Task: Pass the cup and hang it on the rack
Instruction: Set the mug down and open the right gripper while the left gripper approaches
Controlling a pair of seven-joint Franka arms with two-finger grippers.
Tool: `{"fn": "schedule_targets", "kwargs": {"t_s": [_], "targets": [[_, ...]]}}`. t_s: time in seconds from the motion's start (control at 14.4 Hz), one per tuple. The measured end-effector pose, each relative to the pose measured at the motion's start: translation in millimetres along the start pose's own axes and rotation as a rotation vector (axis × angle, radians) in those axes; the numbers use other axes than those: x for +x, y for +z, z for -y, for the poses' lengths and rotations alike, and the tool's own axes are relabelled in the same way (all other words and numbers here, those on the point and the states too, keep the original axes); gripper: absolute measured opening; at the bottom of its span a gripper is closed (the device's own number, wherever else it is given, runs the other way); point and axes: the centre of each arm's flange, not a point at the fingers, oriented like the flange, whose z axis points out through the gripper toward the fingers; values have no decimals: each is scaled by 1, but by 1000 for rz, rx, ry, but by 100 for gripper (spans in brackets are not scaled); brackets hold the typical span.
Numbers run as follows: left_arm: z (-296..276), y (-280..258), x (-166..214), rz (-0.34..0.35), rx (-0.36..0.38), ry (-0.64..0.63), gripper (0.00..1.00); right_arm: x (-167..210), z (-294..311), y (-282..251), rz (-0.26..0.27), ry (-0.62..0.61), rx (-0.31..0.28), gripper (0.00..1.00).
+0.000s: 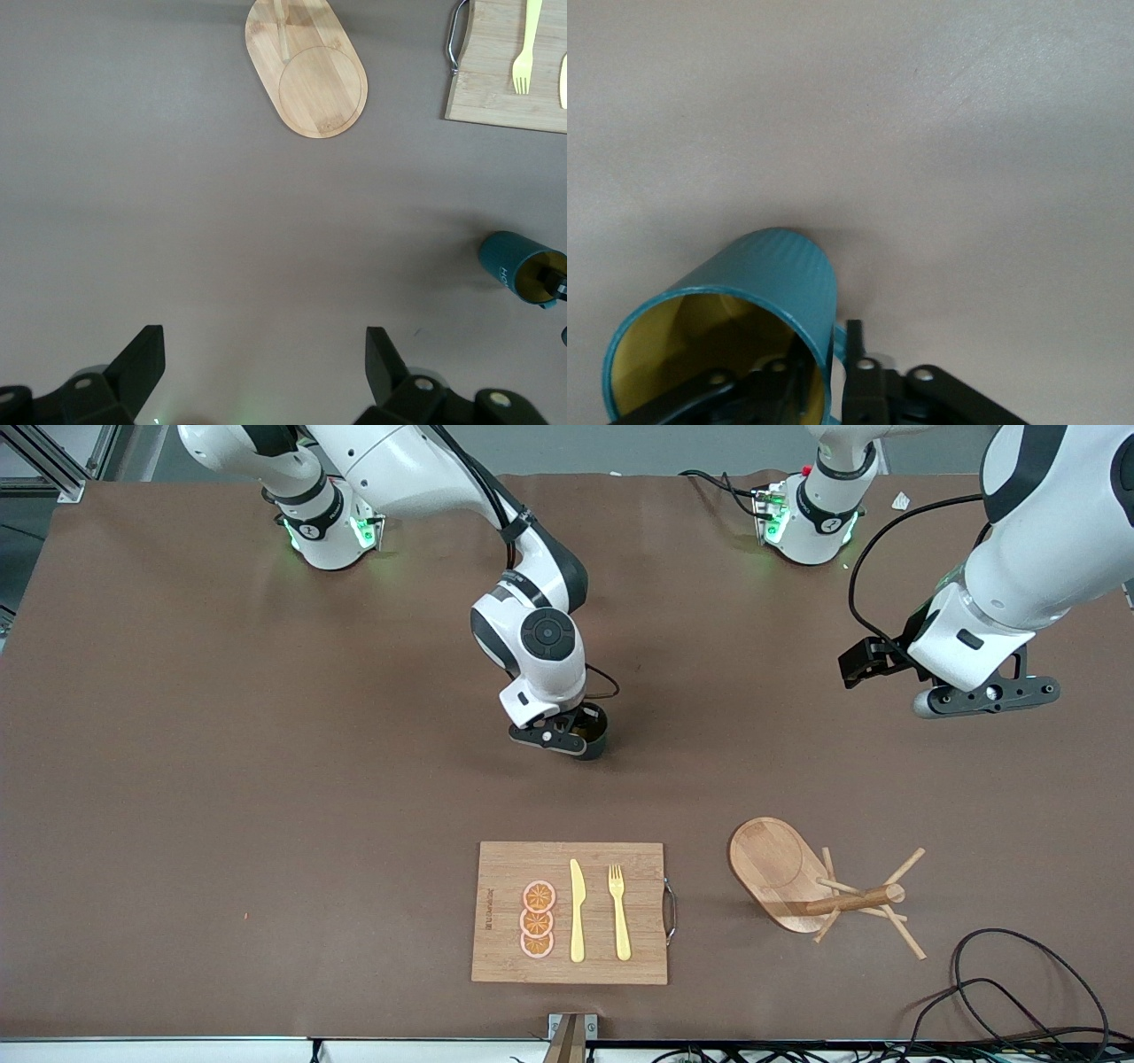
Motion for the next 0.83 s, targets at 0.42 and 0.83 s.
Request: {"fn": "schedule_targets", "kwargs": {"t_s": [0.42,0.83], "targets": [[0,2,0,3,1,-1,100,14,13,-55,3,-24,-44,85],[-22,4,-5,-3,-1,-60,100,101,-62,-162,61,-163,-35,100]]}}
